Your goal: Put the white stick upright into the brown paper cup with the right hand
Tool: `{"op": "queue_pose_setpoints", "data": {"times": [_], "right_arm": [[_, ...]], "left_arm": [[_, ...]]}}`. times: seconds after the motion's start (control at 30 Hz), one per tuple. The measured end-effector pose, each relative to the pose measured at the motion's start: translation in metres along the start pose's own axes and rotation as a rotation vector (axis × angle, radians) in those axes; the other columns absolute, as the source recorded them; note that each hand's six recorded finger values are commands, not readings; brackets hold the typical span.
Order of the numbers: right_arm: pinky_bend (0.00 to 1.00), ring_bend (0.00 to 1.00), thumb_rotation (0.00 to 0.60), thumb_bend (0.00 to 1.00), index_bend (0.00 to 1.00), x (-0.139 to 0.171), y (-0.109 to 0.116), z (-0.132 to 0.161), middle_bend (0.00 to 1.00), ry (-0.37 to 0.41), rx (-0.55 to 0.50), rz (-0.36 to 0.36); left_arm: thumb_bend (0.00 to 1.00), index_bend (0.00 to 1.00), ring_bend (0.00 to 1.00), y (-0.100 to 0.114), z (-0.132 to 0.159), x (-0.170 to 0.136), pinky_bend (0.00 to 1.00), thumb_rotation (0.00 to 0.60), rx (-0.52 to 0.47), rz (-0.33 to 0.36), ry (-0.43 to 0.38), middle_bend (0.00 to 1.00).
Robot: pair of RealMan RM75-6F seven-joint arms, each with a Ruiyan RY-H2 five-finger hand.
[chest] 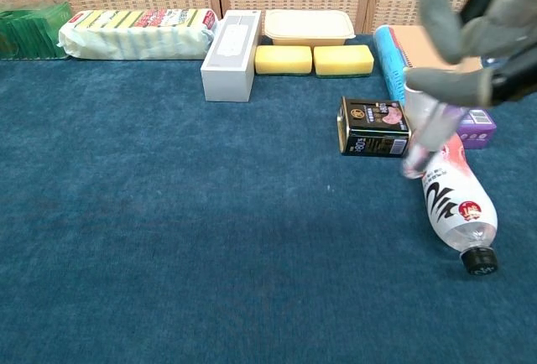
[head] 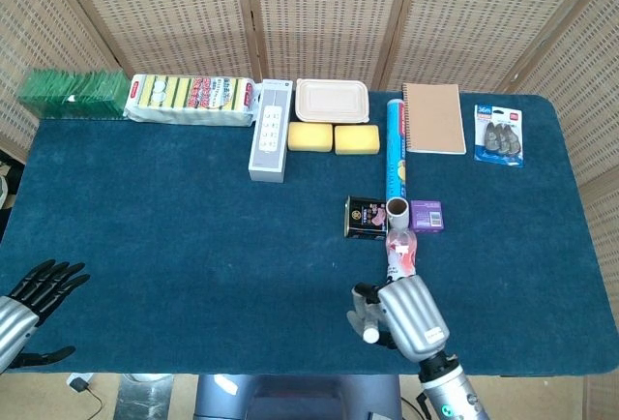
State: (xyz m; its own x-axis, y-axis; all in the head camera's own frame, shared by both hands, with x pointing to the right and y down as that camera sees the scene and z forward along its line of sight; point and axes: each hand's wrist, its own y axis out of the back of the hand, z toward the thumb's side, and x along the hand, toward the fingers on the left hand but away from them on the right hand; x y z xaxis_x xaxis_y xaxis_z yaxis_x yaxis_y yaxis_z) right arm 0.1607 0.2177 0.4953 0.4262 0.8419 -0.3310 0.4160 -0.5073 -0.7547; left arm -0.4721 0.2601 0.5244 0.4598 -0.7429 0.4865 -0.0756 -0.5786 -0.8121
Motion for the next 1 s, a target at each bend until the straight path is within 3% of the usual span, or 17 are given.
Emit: {"op": "queue_pose_setpoints", "data": {"times": [0.13,0.3,0.47,0.57,1.0], "right_arm": [[1.0,1.0,0.6,0.42,0.79,-0.013,-0.002,0.014,0.98,0.013,0.004,-0.032],[1.0,1.0,0.6,0.42,0.8,-0.014,-0.018,0.002,0.98,-0.062,0.062,0.04],[1.0,1.0,0.6,0.42,0.8,-0.027,-0.002,0.008,0.98,-0.044,0.039,-0.035],[1.0,1.0,0.6,0.42,0.8,-0.033,-0.005,0.01,0.98,-0.043,0.041,-0.017],[1.0,1.0,0.6,0.42,0.8,-0.089,0.009,-0.01,0.98,-0.172,0.03,-0.074]], "left_arm": [[0.08,0.04,0.0,-0.001,0.004,-0.002,0.0,0.549,0.004,-0.011,-0.016,0.05],[0.08,0.04,0.0,0.005,-0.002,-0.003,0.0,0.549,-0.01,0.016,-0.001,0.05],[0.08,0.04,0.0,0.005,0.0,-0.004,0.0,0.556,-0.015,0.014,-0.018,0.05],[0.08,0.04,0.0,0.009,0.002,-0.006,0.0,0.555,-0.022,0.034,-0.039,0.05],[0.08,0.04,0.0,0.005,-0.002,-0.002,0.0,0.551,-0.019,0.012,-0.022,0.05]]}}
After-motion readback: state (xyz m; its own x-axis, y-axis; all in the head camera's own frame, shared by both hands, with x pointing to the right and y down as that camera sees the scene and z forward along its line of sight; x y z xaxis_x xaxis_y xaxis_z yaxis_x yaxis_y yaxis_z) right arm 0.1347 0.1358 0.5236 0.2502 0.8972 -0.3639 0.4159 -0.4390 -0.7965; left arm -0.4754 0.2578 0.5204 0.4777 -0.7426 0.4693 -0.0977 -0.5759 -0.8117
